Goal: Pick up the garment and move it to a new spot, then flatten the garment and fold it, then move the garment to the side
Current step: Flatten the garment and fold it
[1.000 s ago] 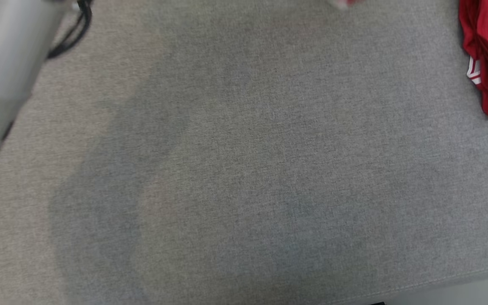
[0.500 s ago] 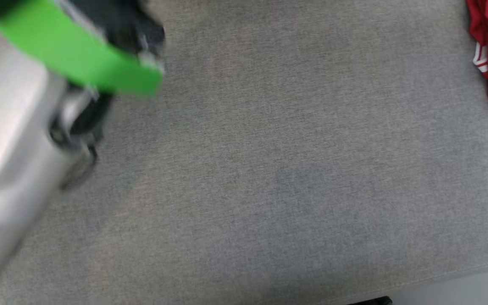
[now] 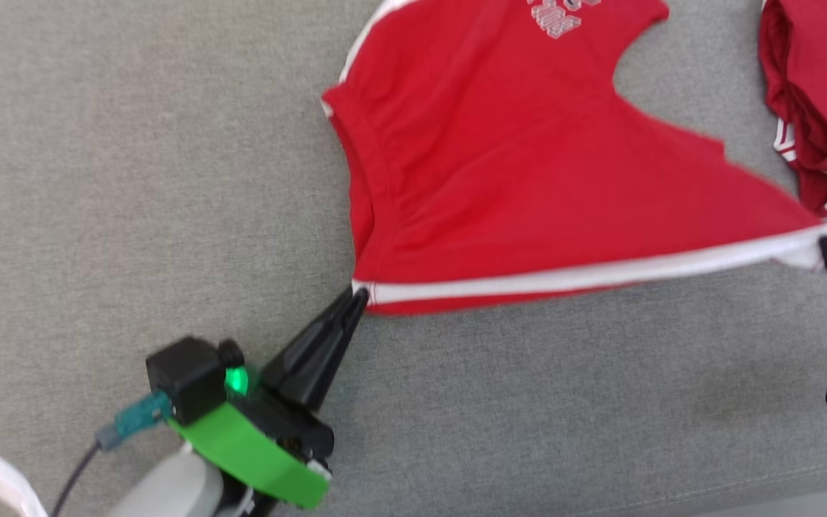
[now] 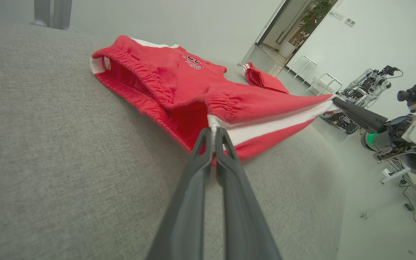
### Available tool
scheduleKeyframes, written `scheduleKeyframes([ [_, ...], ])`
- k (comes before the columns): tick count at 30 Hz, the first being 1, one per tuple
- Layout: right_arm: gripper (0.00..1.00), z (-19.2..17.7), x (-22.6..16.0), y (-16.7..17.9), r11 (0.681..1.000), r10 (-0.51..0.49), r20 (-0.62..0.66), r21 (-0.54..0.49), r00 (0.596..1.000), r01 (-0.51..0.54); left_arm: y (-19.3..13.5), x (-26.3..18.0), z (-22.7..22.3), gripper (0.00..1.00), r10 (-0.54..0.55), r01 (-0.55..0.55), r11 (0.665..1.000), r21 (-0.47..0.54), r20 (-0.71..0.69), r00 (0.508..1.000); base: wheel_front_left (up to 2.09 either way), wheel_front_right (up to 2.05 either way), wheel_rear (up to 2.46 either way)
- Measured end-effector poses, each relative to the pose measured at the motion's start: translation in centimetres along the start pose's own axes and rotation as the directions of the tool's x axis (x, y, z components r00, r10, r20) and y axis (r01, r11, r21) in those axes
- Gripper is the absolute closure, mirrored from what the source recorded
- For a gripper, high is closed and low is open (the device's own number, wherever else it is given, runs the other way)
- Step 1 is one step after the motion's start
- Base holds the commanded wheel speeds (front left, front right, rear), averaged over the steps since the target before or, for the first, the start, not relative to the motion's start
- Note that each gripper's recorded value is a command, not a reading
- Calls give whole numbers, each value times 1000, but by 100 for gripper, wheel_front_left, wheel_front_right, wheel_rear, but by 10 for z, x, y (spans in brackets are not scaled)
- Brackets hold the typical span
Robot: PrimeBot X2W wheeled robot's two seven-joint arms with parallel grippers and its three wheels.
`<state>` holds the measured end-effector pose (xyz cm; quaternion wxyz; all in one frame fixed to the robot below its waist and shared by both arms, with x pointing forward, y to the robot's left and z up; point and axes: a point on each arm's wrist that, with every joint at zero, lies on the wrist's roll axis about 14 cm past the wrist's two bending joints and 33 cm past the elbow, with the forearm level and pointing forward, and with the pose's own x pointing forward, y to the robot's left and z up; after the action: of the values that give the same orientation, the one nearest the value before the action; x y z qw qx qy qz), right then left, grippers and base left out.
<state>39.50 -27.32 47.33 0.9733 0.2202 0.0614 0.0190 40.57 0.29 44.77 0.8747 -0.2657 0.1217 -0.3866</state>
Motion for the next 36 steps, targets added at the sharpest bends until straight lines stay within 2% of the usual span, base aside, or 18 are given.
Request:
scheduleKeyframes([
  [8,100,10,-56,14,1000,17,-34,-14,999,-17,-29,-47,-7,100,84,-82,995,-60,30,996,0,0,0],
  [15,100,30,-64,31,993,76,-62,-82,995,-81,-45,-73,5,100,113,-106,990,-90,76,991,0,0,0],
  [18,100,36,-48,39,983,122,-83,-126,989,-132,-46,-72,10,100,114,-105,989,-104,88,990,0,0,0],
  [23,100,41,-3,44,962,163,-117,-200,980,-184,-40,-46,26,100,99,-83,986,-147,103,990,0,0,0],
  [26,100,40,26,42,940,165,-166,-272,972,-206,-26,-31,31,100,115,-94,976,-199,95,989,0,0,0],
  [36,100,27,114,55,893,198,-286,-342,937,-293,26,1,38,100,186,-158,924,-348,49,981,0,0,0],
])
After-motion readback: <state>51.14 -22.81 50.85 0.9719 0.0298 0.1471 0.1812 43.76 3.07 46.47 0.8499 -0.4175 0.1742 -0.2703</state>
